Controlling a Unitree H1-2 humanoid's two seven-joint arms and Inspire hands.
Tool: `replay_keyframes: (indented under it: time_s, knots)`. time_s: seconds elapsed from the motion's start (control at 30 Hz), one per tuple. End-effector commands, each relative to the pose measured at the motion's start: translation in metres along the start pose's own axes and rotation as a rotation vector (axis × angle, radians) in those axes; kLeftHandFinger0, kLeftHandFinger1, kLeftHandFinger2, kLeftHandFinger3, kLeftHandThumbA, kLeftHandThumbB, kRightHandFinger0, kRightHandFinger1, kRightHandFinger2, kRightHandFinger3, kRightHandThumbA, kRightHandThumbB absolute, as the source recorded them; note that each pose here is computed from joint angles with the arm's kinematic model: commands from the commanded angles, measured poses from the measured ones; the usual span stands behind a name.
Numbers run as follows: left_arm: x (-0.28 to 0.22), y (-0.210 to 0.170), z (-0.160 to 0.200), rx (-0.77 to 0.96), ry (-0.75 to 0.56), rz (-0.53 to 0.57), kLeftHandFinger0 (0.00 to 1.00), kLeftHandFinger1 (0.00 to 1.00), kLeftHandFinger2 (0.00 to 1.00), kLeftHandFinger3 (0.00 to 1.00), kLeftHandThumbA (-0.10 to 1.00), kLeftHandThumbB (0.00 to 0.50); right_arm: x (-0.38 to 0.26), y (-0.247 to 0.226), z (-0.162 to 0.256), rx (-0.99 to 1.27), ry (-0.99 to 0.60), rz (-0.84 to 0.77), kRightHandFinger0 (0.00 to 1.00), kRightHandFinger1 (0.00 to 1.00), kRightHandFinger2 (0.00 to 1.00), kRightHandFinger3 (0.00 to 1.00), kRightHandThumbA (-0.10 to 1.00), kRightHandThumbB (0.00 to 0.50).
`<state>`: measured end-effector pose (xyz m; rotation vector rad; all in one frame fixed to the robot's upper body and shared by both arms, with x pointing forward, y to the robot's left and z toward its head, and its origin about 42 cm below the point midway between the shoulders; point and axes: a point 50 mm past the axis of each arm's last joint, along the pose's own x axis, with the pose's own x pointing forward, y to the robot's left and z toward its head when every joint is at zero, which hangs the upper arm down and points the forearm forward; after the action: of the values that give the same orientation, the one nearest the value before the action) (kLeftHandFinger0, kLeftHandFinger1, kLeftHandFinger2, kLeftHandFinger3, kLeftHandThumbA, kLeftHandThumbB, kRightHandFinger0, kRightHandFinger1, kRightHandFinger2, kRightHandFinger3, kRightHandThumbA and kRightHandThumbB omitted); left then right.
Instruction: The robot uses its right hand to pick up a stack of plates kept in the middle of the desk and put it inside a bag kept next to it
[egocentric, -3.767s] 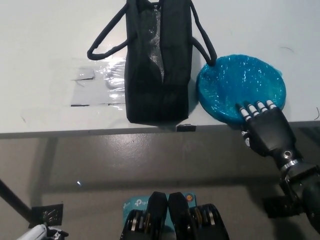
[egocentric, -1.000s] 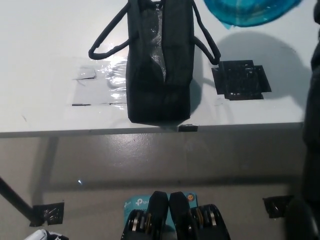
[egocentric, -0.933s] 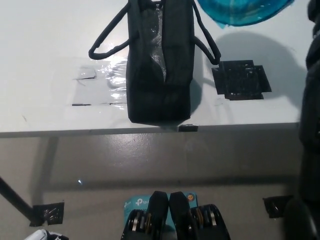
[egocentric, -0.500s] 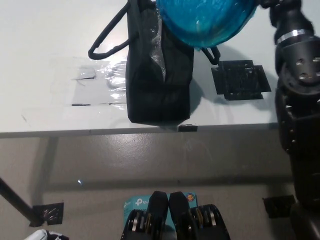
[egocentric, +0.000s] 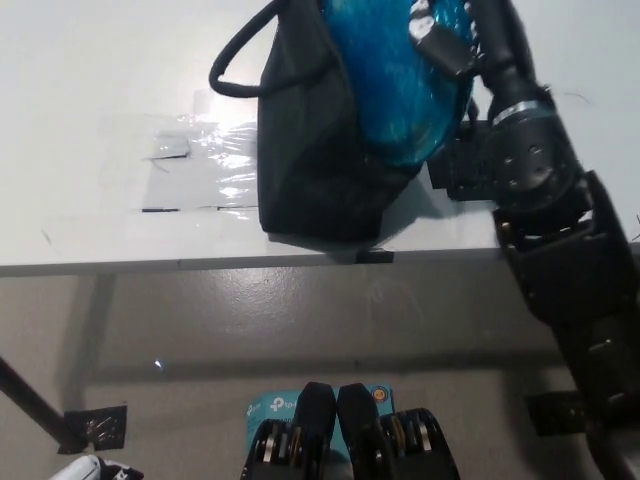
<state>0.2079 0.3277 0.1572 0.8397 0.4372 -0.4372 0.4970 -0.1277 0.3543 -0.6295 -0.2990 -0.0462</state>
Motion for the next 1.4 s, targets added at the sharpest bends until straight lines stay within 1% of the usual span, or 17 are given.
replay_keyframes:
  time_s: [0.0, 0.17, 0.2, 0.3, 0.37, 0.43, 0.53, 0.57, 0.6, 0.73, 0.77, 0.8, 1.0, 1.03, 1.2, 1.33, 1.37]
  knots:
    - [-0.005, 0.004, 0.004, 0.006, -0.005, 0.025, 0.74, 0.73, 0.81, 0.91, 0.23, 0.0, 0.017, -0.001, 0.031, -0.081, -0.083, -0.142, 0.0, 0.0, 0.3, 0.06, -0.1, 0.331]
    - [-0.003, 0.004, 0.003, 0.019, -0.003, 0.026, 0.71, 0.7, 0.77, 0.88, 0.25, 0.0, 0.027, 0.022, 0.037, -0.036, -0.012, -0.14, 0.0, 0.0, 0.39, 0.02, -0.1, 0.238]
    - [-0.004, 0.0, 0.003, 0.017, 0.001, 0.018, 0.71, 0.7, 0.78, 0.89, 0.26, 0.0, 0.026, 0.028, 0.037, -0.023, 0.001, -0.127, 0.0, 0.02, 0.45, 0.08, -0.1, 0.169]
    - [-0.003, -0.002, 0.003, -0.007, -0.005, 0.013, 0.72, 0.71, 0.8, 0.94, 0.23, 0.0, 0.035, 0.039, 0.055, -0.008, 0.003, -0.115, 0.0, 0.03, 0.44, 0.27, -0.1, 0.089]
    - [-0.003, -0.003, 0.003, 0.0, -0.002, 0.007, 0.73, 0.72, 0.81, 0.94, 0.24, 0.0, 0.037, 0.042, 0.061, 0.004, -0.003, -0.115, 0.0, 0.05, 0.47, 0.41, -0.1, 0.103]
    - [-0.001, -0.004, 0.005, 0.018, -0.009, 0.003, 0.72, 0.71, 0.79, 0.9, 0.25, 0.0, 0.042, 0.046, 0.076, 0.001, -0.02, -0.109, 0.0, 0.07, 0.5, 0.44, -0.1, 0.137]
    - [0.0, -0.004, 0.005, 0.026, -0.009, -0.003, 0.73, 0.72, 0.8, 0.91, 0.28, 0.0, 0.049, 0.049, 0.1, -0.005, -0.054, -0.098, 0.0, 0.0, 0.39, 0.22, -0.1, 0.218]
    - [0.001, -0.005, 0.005, 0.018, -0.008, -0.009, 0.74, 0.73, 0.81, 0.94, 0.28, 0.0, 0.052, 0.049, 0.107, 0.001, -0.063, -0.088, 0.0, 0.02, 0.43, 0.23, -0.1, 0.235]
    - [0.001, -0.005, 0.006, 0.011, -0.014, -0.007, 0.73, 0.73, 0.81, 0.93, 0.25, 0.0, 0.054, 0.047, 0.11, 0.0, -0.06, -0.085, 0.0, 0.05, 0.48, 0.32, -0.1, 0.223]
    - [0.002, -0.006, 0.006, 0.027, -0.009, -0.016, 0.74, 0.74, 0.83, 0.93, 0.26, 0.0, 0.059, 0.047, 0.12, -0.048, -0.08, -0.092, 0.0, 0.04, 0.42, 0.36, -0.1, 0.183]
    - [0.002, -0.006, 0.006, 0.027, -0.009, -0.016, 0.74, 0.74, 0.83, 0.93, 0.26, 0.0, 0.059, 0.047, 0.12, -0.048, -0.08, -0.093, 0.0, 0.01, 0.38, 0.28, -0.1, 0.168]
    - [0.001, -0.006, 0.007, 0.017, -0.018, -0.014, 0.72, 0.73, 0.81, 0.91, 0.17, 0.0, 0.06, 0.047, 0.119, -0.07, -0.096, -0.086, 0.0, 0.0, 0.37, 0.08, -0.1, 0.125]
    - [0.002, -0.007, 0.005, 0.003, -0.011, -0.012, 0.76, 0.76, 0.85, 0.94, 0.18, 0.0, 0.067, 0.042, 0.111, -0.064, -0.07, -0.072, 0.0, 0.03, 0.4, 0.13, -0.1, 0.175]
    - [0.002, -0.007, 0.006, 0.006, -0.011, -0.011, 0.77, 0.76, 0.85, 0.94, 0.18, 0.0, 0.068, 0.041, 0.111, -0.064, -0.062, -0.075, 0.0, 0.03, 0.4, 0.21, -0.1, 0.176]
    - [0.002, -0.007, 0.006, 0.007, -0.013, -0.01, 0.75, 0.76, 0.84, 0.92, 0.17, 0.0, 0.064, 0.044, 0.104, -0.051, -0.033, -0.085, 0.0, 0.05, 0.44, 0.18, -0.1, 0.177]
    - [0.002, -0.007, 0.006, 0.016, -0.012, -0.018, 0.75, 0.74, 0.82, 0.91, 0.2, 0.0, 0.054, 0.061, 0.08, 0.021, 0.069, -0.092, 0.0, 0.08, 0.49, 0.31, -0.1, 0.169]
    - [0.002, -0.007, 0.005, 0.013, -0.009, -0.019, 0.77, 0.75, 0.83, 0.93, 0.23, 0.0, 0.05, 0.065, 0.074, 0.079, 0.11, -0.102, 0.0, 0.07, 0.49, 0.61, -0.1, 0.185]
